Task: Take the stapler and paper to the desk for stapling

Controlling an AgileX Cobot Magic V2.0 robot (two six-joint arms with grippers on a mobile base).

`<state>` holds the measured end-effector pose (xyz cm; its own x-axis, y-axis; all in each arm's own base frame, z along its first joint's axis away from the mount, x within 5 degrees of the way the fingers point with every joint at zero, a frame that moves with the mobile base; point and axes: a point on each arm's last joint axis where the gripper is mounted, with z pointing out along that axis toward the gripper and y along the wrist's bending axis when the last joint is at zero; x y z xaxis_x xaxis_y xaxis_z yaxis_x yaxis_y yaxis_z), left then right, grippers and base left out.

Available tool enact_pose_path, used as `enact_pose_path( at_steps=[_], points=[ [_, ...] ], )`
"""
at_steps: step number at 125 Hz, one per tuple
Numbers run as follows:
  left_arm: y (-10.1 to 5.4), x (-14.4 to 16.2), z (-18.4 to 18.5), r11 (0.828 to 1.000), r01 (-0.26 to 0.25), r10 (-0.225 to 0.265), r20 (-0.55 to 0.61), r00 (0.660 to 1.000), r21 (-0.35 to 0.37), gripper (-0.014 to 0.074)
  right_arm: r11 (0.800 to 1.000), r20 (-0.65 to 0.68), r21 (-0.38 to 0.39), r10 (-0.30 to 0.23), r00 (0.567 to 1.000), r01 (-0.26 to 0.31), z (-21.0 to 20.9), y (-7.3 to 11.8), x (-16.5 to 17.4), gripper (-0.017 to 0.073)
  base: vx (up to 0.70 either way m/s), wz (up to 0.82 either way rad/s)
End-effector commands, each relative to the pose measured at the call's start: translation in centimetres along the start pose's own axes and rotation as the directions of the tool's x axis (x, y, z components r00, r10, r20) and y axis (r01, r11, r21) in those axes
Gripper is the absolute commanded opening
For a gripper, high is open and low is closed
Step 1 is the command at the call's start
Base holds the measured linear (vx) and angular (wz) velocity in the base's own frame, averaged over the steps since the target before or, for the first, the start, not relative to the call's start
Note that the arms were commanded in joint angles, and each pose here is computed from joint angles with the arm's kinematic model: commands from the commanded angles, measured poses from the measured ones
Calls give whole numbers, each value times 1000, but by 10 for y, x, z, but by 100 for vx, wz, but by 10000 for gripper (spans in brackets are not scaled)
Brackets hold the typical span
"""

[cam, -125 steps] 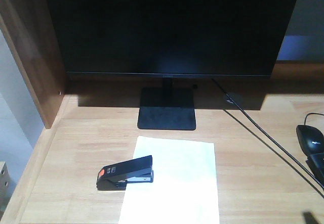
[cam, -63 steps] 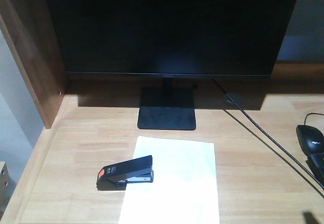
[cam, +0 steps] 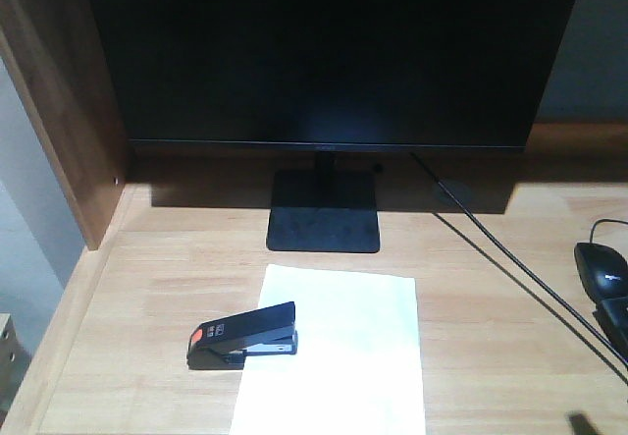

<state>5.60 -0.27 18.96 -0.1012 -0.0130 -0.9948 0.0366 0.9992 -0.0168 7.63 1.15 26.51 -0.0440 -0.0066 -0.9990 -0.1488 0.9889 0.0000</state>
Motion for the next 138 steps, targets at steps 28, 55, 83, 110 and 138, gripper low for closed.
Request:
enact_pose_path(
  at_steps=[28,55,83,110,138],
  points=[
    [1,-5,-1,1000,17,-16,85,996,-7,-6,996,138,88,-35,990,23,-5,-6,-15,-10,0,0],
    [1,-5,-1,1000,17,-16,85,996,-7,-6,987,140,163,-26,990,3,-14,-10,24,-10,0,0],
    [1,-5,-1,1000,17,-16,84,996,-7,-6,987,129,162,-24,991,2,-19,-9,61,-10,0,0],
    [1,-5,-1,1000,17,-16,84,996,-7,-6,986,133,164,-34,991,11,-19,-9,61,-10,0,0],
    [1,-5,-1,1000,17,-16,84,996,-7,-6,986,133,164,-34,991,11,-19,-9,61,-10,0,0]
  ],
)
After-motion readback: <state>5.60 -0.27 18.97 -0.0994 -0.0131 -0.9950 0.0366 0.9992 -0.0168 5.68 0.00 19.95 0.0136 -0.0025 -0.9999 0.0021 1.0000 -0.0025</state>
